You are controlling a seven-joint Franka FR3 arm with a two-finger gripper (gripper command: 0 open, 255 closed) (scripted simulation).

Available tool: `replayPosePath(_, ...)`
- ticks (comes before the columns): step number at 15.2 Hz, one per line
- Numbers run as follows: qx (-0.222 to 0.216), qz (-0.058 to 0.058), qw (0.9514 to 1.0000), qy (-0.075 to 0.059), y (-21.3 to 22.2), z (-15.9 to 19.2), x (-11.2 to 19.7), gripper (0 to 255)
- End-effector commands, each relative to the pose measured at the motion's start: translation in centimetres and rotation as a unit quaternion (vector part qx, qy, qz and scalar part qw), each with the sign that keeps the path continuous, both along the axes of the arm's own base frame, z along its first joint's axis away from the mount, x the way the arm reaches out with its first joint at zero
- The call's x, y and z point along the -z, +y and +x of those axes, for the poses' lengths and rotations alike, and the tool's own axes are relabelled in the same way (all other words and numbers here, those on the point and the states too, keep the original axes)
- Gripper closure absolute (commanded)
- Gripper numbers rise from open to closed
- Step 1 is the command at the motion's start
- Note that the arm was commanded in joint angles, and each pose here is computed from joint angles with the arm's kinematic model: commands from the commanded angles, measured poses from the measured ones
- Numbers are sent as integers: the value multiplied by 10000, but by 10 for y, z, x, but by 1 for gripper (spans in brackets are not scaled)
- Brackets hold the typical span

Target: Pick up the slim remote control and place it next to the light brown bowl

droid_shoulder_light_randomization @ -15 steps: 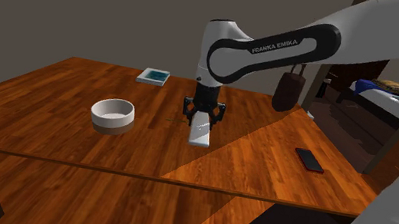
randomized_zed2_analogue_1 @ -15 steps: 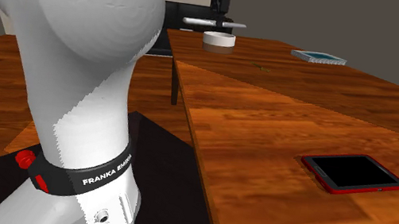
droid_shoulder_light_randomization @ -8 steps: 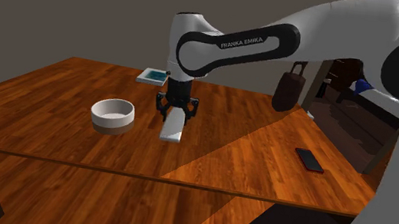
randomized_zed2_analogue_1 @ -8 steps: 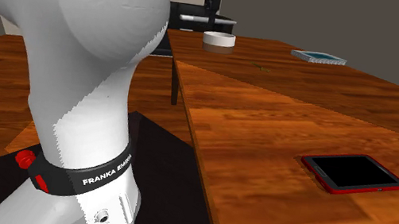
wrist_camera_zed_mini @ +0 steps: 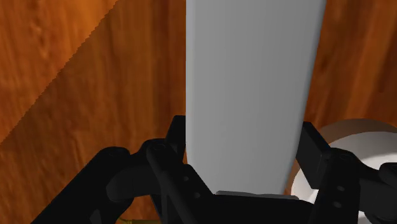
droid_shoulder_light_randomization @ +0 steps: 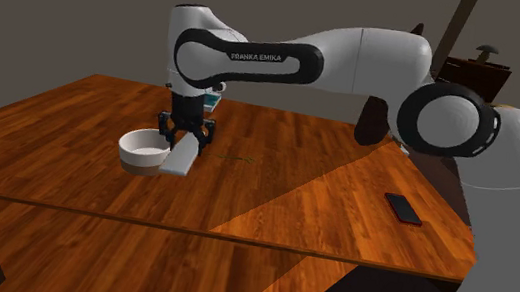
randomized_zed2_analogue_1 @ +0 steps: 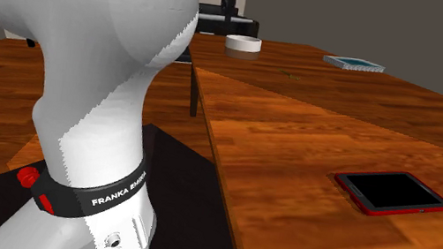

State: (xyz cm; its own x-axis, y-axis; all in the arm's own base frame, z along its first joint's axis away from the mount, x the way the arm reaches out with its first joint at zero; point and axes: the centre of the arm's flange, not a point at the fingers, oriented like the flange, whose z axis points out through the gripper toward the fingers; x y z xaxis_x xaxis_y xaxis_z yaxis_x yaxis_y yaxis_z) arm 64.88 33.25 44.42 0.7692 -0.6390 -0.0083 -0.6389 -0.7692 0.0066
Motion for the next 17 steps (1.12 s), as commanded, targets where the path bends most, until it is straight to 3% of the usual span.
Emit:
replayPosePath(1, 16, -7, 10000, 2, 14, 11, 7, 255)
replayPosePath(17, 16, -7, 10000, 2, 14, 11, 92, 255)
